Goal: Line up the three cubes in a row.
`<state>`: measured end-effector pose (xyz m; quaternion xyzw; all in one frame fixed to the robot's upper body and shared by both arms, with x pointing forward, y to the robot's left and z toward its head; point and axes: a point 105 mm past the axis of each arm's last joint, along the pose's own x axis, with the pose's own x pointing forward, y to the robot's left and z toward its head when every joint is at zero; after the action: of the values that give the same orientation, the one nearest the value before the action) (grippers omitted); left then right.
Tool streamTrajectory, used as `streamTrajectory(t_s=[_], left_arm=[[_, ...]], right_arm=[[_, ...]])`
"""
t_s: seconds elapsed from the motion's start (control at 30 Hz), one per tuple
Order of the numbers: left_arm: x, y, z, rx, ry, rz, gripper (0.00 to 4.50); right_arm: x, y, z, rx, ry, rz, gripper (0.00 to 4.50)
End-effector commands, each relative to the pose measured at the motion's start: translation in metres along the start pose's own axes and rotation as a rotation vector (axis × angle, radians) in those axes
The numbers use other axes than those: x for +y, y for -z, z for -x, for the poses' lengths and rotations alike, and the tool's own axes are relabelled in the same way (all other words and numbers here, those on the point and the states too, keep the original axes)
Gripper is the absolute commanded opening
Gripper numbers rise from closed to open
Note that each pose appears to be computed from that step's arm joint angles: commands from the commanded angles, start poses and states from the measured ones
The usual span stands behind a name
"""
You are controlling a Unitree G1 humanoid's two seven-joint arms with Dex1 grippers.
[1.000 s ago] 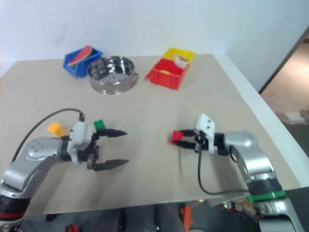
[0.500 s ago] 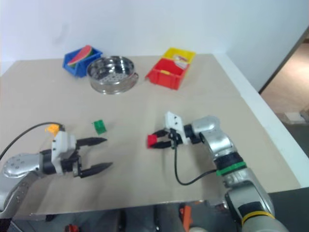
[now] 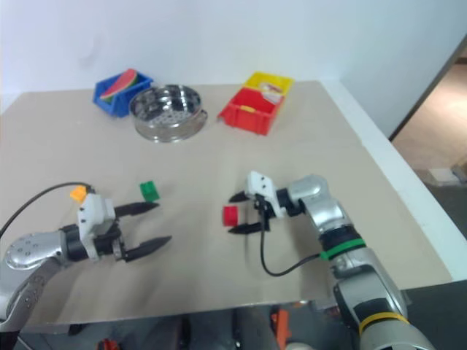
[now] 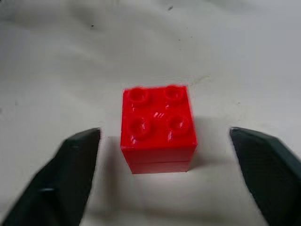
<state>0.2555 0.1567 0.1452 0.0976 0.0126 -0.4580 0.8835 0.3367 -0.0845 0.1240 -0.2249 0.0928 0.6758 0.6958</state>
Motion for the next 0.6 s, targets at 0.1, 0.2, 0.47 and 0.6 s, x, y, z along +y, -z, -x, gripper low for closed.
streamTrajectory(t_s=[0.1,0.2,0.47,0.6], left_arm=[[0.036,-0.016,0.008,-0.074,-0.341,-0.023,4.50],[0.049,-0.021,0.011,-0.100,-0.465,-0.053,4.50],[0.075,-0.012,0.022,-0.048,-0.355,-0.031,4.50],[0.085,-0.012,0.017,0.004,-0.213,-0.045,4.50]], right_arm=[[-0.001,-0.041,0.017,-0.127,0.114,0.111,4.43],[0.004,-0.048,0.024,-0.146,0.147,0.117,4.43],[0.013,-0.054,0.027,-0.137,0.182,0.123,4.43],[0.014,-0.058,0.028,-0.161,0.175,0.113,4.43]])
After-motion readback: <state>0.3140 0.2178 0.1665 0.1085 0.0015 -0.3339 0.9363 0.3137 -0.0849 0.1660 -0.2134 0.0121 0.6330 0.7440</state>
